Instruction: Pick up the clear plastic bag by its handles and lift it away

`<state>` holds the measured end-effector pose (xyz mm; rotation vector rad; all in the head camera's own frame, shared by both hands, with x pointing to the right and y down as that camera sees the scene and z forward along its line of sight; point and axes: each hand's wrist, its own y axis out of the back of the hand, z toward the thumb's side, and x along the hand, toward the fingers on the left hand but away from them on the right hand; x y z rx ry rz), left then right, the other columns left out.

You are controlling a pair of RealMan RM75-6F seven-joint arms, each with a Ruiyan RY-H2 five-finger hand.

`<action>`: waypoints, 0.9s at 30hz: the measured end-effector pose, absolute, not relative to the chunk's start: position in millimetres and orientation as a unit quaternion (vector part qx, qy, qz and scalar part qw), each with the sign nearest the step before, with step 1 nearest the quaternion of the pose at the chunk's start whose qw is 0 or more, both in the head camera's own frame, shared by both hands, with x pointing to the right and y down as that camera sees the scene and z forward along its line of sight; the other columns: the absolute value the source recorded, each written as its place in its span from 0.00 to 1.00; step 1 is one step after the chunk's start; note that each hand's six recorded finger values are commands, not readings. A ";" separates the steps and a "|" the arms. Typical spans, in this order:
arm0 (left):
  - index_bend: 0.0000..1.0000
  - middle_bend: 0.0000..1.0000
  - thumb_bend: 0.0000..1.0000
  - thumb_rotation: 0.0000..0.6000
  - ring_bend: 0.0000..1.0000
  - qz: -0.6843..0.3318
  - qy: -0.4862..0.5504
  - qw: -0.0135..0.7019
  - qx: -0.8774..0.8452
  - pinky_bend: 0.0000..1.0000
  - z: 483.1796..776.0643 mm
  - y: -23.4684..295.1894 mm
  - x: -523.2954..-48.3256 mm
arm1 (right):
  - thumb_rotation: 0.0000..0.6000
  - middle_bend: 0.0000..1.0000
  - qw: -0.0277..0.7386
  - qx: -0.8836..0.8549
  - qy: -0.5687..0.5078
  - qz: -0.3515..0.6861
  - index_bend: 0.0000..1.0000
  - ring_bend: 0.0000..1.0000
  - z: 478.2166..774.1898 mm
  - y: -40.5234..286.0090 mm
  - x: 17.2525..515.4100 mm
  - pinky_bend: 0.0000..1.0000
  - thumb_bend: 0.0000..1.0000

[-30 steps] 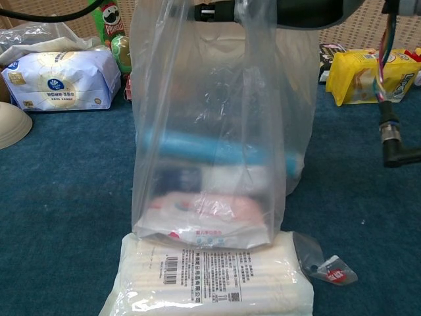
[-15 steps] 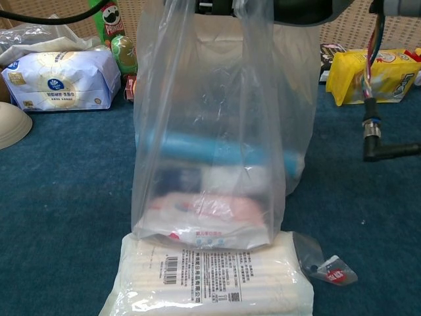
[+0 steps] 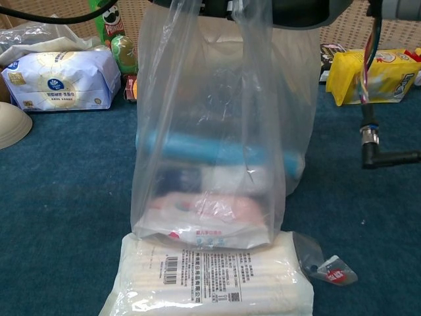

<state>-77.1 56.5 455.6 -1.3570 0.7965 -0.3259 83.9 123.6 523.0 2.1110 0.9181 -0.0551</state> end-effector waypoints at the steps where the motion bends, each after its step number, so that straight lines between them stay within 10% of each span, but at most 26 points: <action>1: 0.14 0.15 0.08 1.00 0.02 -0.146 0.357 0.694 -0.608 0.16 455.6 56.3 -77.4 | 0.26 0.41 0.408 0.837 0.364 -0.022 0.38 0.36 522.8 123.8 84.2 0.25 0.14; 27: 0.14 0.14 0.08 1.00 0.01 -0.167 0.354 0.678 -0.622 0.16 463.6 56.3 -102.7 | 0.25 0.72 0.450 0.811 0.373 -0.023 0.62 0.73 530.0 113.0 98.8 0.63 0.16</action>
